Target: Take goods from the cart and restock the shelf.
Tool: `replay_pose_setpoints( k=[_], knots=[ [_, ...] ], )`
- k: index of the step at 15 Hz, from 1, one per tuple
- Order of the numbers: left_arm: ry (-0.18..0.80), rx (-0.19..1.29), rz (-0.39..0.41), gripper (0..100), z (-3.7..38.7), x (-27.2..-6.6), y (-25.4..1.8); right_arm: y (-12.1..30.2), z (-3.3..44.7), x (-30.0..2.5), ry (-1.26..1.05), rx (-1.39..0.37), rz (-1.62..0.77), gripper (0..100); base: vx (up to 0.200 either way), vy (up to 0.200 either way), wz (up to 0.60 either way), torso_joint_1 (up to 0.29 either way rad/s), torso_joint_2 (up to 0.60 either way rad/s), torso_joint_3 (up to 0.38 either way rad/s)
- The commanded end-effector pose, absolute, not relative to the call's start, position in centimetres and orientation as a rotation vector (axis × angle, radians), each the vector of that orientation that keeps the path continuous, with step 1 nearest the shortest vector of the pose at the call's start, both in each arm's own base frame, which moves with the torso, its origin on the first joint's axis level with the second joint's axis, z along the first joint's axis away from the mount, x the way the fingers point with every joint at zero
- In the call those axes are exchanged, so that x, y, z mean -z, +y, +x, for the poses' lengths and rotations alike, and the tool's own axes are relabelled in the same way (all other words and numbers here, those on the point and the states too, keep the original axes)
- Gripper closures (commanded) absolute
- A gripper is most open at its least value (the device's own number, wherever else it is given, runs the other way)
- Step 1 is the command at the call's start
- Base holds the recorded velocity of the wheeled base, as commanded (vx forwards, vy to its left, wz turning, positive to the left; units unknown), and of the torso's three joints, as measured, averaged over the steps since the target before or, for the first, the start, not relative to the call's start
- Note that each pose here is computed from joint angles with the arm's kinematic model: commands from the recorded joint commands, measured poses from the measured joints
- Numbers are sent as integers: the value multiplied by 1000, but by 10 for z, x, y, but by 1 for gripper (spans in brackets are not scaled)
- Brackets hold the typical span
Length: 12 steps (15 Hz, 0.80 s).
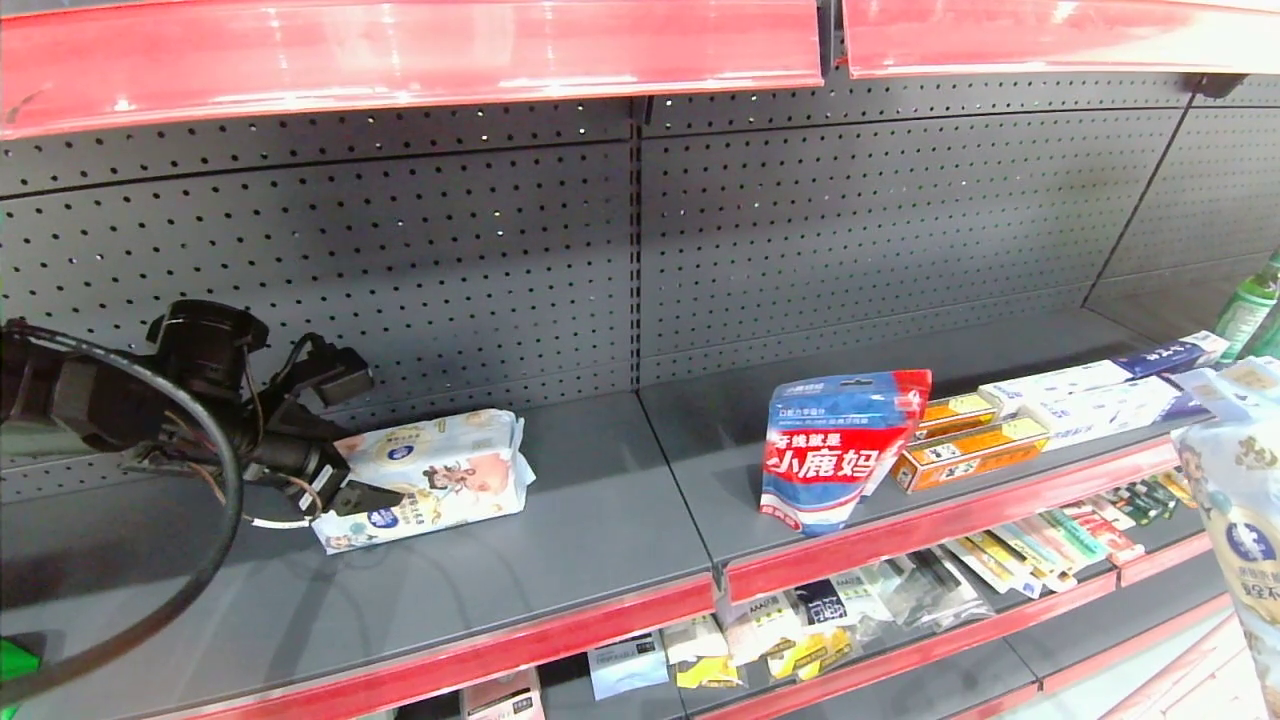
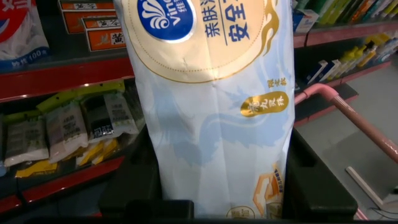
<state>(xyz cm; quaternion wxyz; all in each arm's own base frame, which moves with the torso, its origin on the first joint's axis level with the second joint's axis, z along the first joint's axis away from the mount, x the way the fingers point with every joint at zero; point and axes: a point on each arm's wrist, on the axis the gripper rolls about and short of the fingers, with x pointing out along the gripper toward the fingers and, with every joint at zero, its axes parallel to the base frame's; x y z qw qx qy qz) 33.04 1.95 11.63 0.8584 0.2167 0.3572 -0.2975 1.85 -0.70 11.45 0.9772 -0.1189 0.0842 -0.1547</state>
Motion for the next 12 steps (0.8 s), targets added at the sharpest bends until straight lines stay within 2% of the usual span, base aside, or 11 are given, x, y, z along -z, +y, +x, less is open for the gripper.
replay_pose_setpoints(
  k=[1,12],
  knots=[
    [750,625,458,0,328,-117,19,-7,19,-117,165,311,-244,100,0,0,0,0,0,0],
    [776,657,463,0,331,-105,13,-7,18,-122,144,313,-266,100,0,0,0,0,0,0]
  ],
)
